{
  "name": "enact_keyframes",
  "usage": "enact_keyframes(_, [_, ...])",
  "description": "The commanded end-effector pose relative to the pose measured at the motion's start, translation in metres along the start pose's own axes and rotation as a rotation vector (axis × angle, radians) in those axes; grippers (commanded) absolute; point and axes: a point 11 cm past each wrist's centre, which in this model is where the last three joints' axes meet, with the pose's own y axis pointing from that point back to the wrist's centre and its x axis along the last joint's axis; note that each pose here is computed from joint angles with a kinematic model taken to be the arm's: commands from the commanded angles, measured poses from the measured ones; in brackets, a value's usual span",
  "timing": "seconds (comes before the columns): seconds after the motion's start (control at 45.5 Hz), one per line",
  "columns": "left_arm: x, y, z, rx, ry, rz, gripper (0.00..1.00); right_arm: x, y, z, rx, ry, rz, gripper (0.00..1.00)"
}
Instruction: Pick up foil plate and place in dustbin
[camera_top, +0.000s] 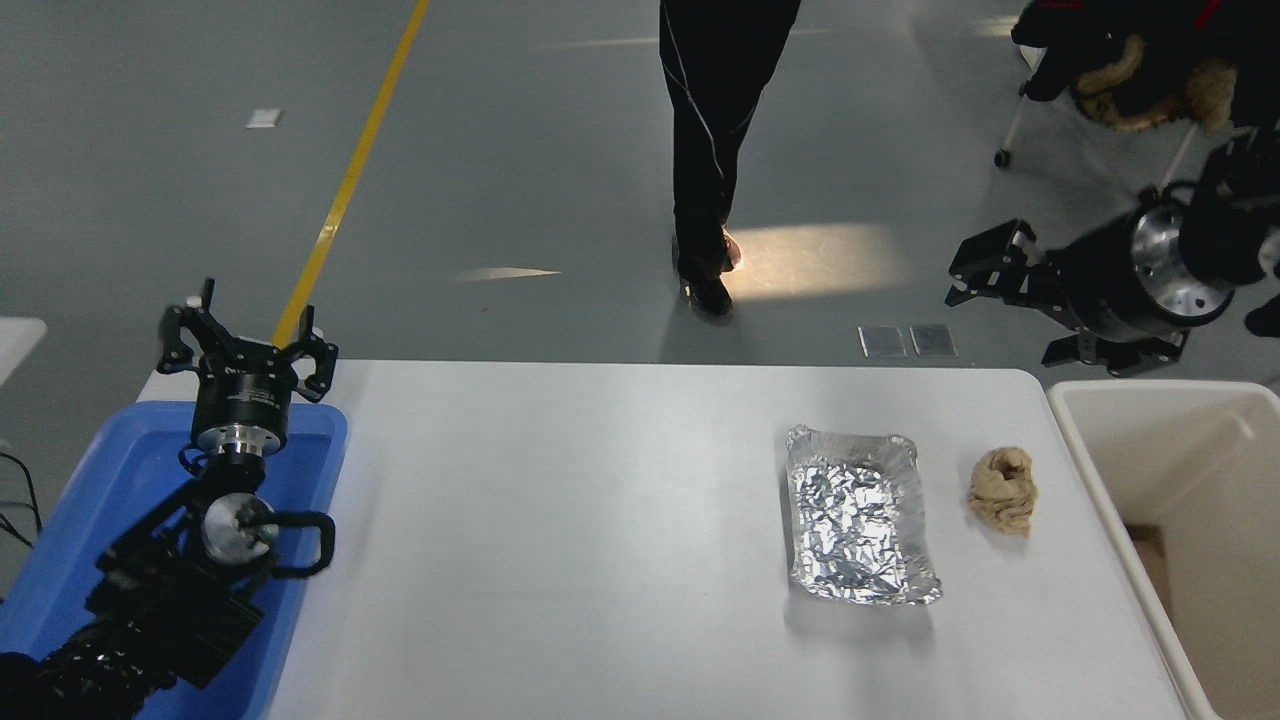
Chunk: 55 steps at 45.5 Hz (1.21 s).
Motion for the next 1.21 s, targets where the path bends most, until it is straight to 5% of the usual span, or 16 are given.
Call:
enact_keyframes(0.0, [0.000, 0.000, 0.000, -0.001, 0.001, 0.002, 0.99, -0.031, 0.031, -0.043, 0.063, 0.122, -0.123, 1.00])
enact_keyframes(0.176, [0.000, 0.000, 0.000, -0.001, 0.002, 0.001, 0.99, -0.031, 0.010, -0.036, 0.023, 0.115, -0.109, 1.00])
enact_keyframes(0.527, [0.000, 0.000, 0.000, -0.001, 0.001, 0.002, 0.99, -0.039, -0.143, 0.058, -0.184, 0.069, 0.064, 1.00])
enact_keyframes(0.791, [0.000, 0.000, 0.000, -0.001, 0.000, 0.000, 0.99, -0.064, -0.233, 0.099, -0.198, 0.074, 0.028, 1.00])
enact_keyframes(1.187, [0.000, 0.000, 0.000, 0.000, 0.001, -0.001, 0.99, -0.073, -0.286, 0.138, -0.201, 0.066, 0.085, 1.00])
